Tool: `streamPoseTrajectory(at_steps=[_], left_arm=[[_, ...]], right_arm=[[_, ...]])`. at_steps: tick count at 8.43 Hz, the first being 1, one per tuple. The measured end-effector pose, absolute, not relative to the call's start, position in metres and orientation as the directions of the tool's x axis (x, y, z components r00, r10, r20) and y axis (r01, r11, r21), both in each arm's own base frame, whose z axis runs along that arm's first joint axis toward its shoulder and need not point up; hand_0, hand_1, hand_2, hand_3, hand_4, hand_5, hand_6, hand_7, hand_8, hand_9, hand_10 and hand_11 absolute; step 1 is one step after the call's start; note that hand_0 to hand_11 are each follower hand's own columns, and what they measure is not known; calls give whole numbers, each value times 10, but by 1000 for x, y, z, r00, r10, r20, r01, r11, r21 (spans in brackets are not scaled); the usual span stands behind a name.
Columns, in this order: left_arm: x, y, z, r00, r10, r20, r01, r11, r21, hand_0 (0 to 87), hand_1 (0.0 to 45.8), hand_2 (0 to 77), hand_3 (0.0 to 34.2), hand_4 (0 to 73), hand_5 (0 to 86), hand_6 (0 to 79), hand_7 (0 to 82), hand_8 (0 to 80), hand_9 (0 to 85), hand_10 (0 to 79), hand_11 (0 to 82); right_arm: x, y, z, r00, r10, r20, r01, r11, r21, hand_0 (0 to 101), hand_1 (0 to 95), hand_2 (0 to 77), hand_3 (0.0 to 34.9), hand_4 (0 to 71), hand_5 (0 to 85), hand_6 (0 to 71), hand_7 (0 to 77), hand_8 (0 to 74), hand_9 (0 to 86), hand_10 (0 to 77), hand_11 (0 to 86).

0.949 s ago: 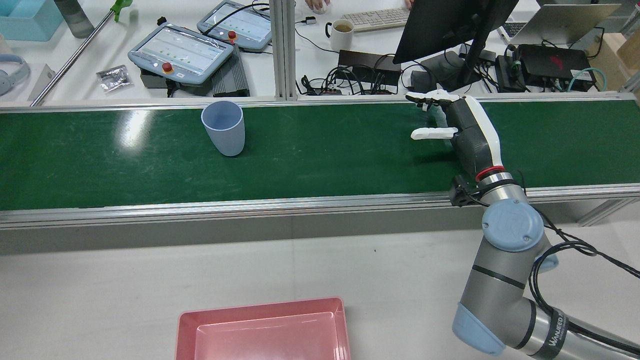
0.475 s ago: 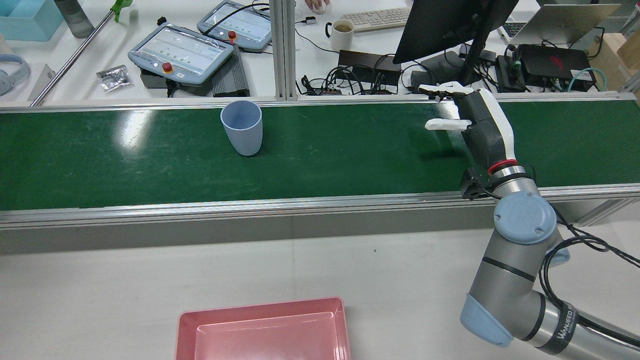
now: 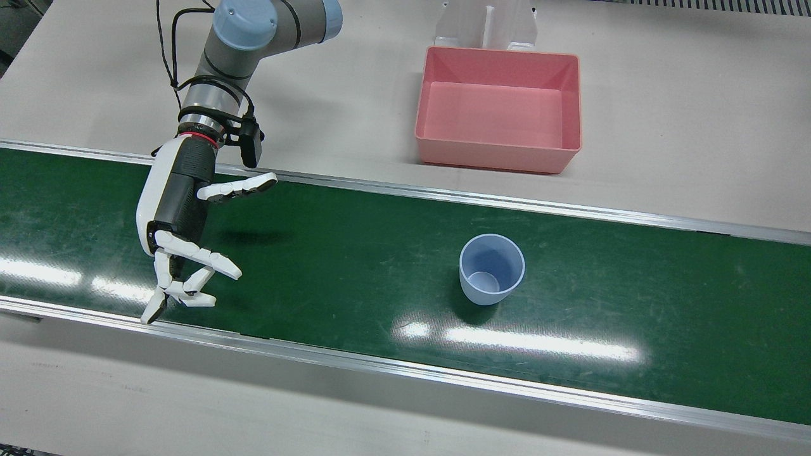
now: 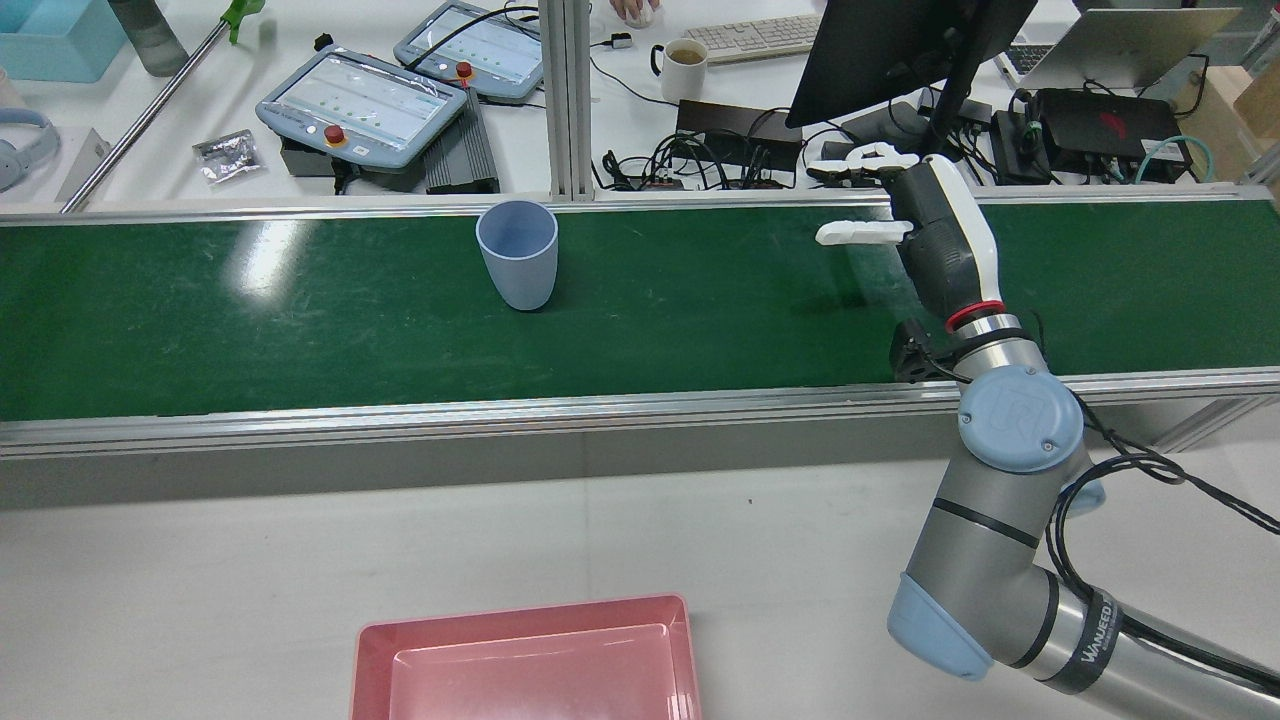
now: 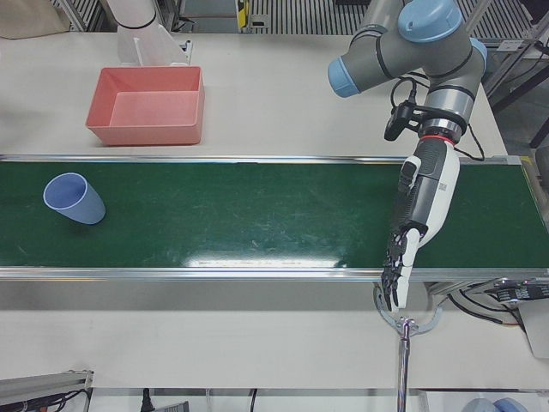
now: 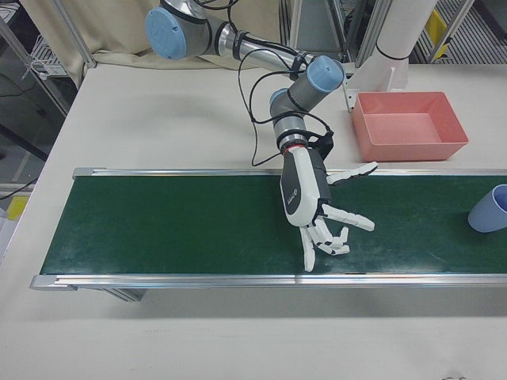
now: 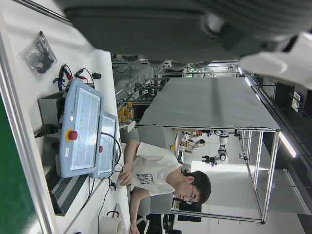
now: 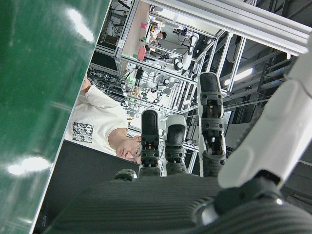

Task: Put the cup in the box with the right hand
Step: 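Hold the open right hand in the cup's path on the belt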

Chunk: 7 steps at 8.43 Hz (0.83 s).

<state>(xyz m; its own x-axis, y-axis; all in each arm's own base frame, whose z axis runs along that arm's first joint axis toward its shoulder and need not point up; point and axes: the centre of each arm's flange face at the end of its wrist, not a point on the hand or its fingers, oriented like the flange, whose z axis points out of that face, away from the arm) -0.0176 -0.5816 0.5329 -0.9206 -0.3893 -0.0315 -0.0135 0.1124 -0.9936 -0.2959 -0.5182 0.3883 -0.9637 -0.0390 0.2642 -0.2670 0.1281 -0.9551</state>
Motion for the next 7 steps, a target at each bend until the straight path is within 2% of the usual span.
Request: streamPoseTrajectory(at_steps=[4,6,7], left_arm=[[-18,-582,533,-921,-389,-32,-14,113,-994,0,5,5,0,0,0,0,0,0,0,0,0],[-18,-582,533,-921,-389,-32,-14,113,-994,0,5,5,0,0,0,0,0,0,5,0,0],[-18,-582,533,-921,-389,-32,-14,113,-994,0,5,5,0,0,0,0,0,0,5,0,0]], right_arm=[[-310,-522,394,-944,-31,327,-328,116,-937,461,11,16,0,513,11,240,698,185,409,5,11],[-312,-522,401,-941,-22,339,-339,110,-934,461,5,16,0,513,11,240,704,185,409,5,11],[-313,-522,402,-940,-19,342,-342,110,-933,449,5,16,0,485,11,213,704,185,415,5,11]])
